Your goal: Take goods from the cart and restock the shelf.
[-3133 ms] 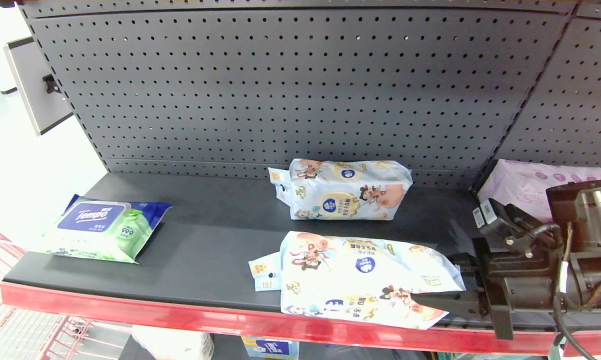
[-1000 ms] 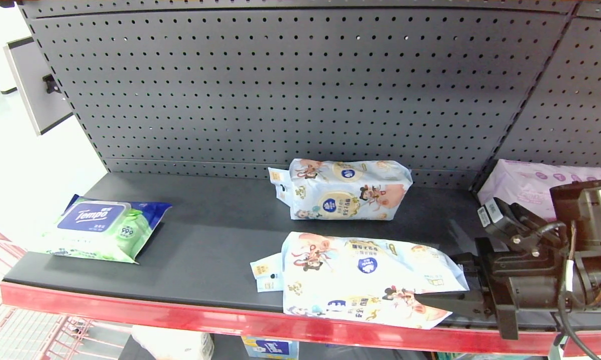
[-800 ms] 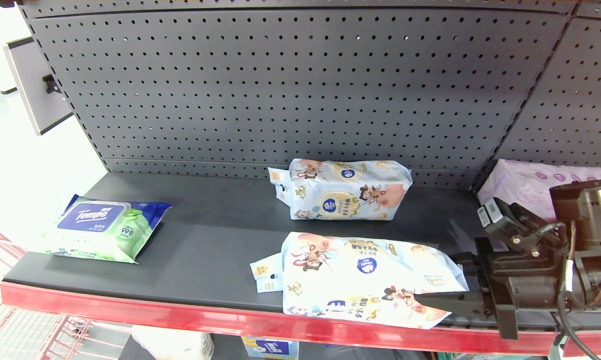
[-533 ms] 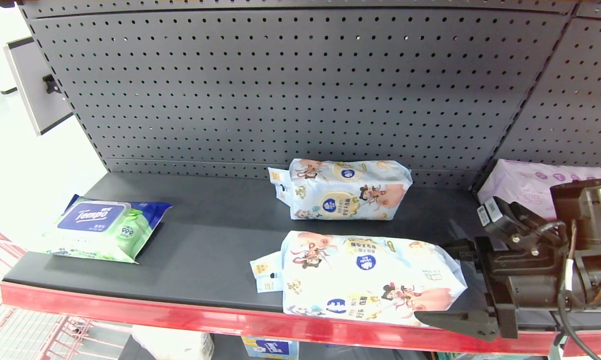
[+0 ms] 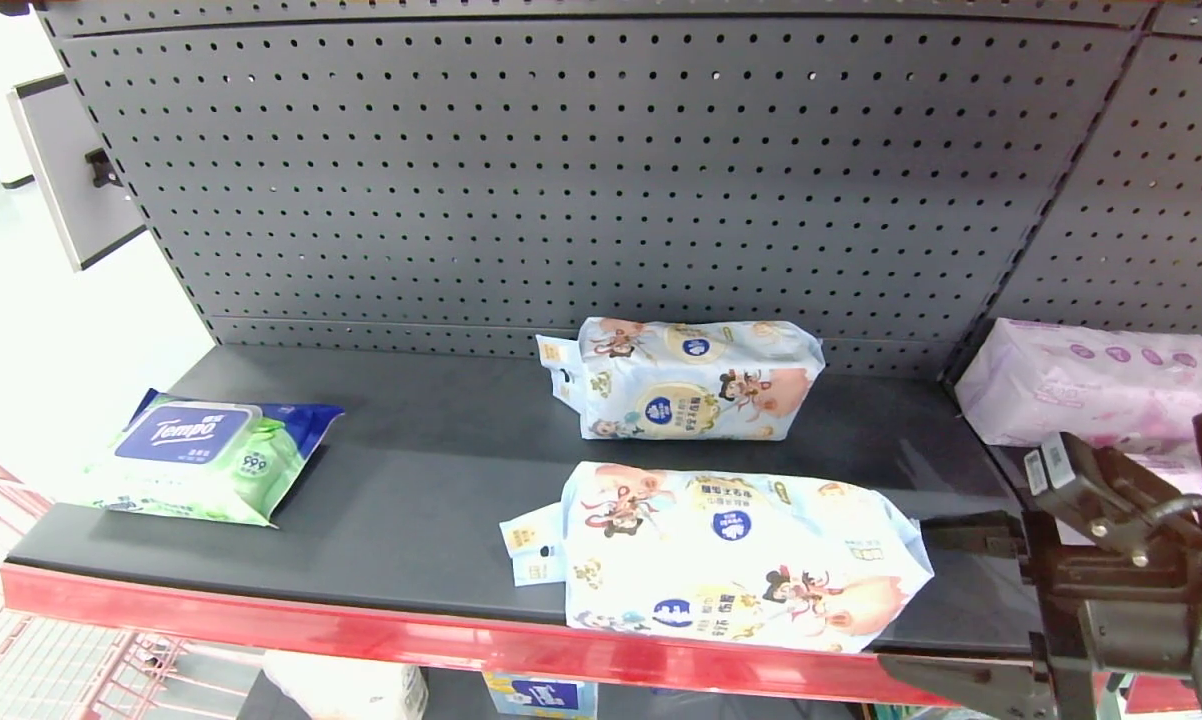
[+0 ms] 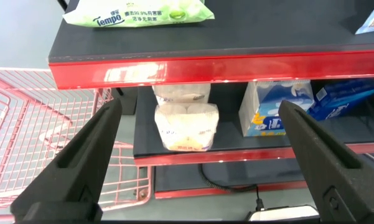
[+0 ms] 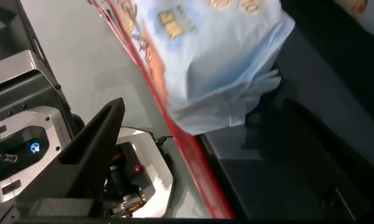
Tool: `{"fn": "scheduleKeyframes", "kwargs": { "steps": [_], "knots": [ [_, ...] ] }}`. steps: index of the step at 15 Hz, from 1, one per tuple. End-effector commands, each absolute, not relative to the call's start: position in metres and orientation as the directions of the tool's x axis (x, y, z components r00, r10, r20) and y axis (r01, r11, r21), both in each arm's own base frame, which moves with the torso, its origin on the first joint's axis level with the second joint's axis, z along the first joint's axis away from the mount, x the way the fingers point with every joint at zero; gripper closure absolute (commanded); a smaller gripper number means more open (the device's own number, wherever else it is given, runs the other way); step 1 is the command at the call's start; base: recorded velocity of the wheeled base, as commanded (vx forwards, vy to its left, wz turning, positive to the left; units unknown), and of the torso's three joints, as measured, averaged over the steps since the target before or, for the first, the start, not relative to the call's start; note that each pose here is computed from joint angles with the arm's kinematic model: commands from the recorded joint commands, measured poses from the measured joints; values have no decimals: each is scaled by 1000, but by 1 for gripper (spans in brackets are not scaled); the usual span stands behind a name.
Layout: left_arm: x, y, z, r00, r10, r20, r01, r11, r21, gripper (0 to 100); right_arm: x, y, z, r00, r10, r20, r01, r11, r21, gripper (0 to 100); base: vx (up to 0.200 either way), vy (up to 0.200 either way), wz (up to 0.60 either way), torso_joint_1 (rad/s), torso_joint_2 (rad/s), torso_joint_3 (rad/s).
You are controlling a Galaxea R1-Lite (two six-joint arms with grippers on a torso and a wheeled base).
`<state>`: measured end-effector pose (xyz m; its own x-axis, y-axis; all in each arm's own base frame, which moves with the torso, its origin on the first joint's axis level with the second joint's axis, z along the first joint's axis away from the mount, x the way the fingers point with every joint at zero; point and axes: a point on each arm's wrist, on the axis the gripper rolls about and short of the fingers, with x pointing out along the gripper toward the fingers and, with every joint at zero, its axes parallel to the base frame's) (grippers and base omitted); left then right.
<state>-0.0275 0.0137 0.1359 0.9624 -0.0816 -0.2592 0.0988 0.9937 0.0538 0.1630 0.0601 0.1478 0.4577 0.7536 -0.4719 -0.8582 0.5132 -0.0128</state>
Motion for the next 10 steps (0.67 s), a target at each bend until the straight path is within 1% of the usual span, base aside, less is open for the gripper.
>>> {"fn": "scheduleKeyframes", "kwargs": {
  "steps": [1, 3, 7, 10],
  "knots": [
    [-29, 14, 134, 963, -91, -254, 107, 993, 51, 0, 132, 50, 141, 478, 748, -461, -851, 525, -30, 0, 0, 0, 0, 0, 0, 0],
    [-28, 14, 134, 959, -118, -259, 134, 990, 47, 0, 118, 41, 137, 544, 698, -466, -807, 587, -63, 0, 0, 0, 0, 0, 0, 0],
    [-25, 12, 134, 946, -165, -279, 182, 983, 36, 0, 112, 31, 139, 666, 581, -468, -690, 719, -89, 0, 0, 0, 0, 0, 0, 0],
    [-25, 11, 130, 943, -165, -290, 183, 983, 34, 0, 116, 29, 139, 745, 437, -504, -558, 823, -111, 0, 0, 0, 0, 0, 0, 0]
  ]
}}
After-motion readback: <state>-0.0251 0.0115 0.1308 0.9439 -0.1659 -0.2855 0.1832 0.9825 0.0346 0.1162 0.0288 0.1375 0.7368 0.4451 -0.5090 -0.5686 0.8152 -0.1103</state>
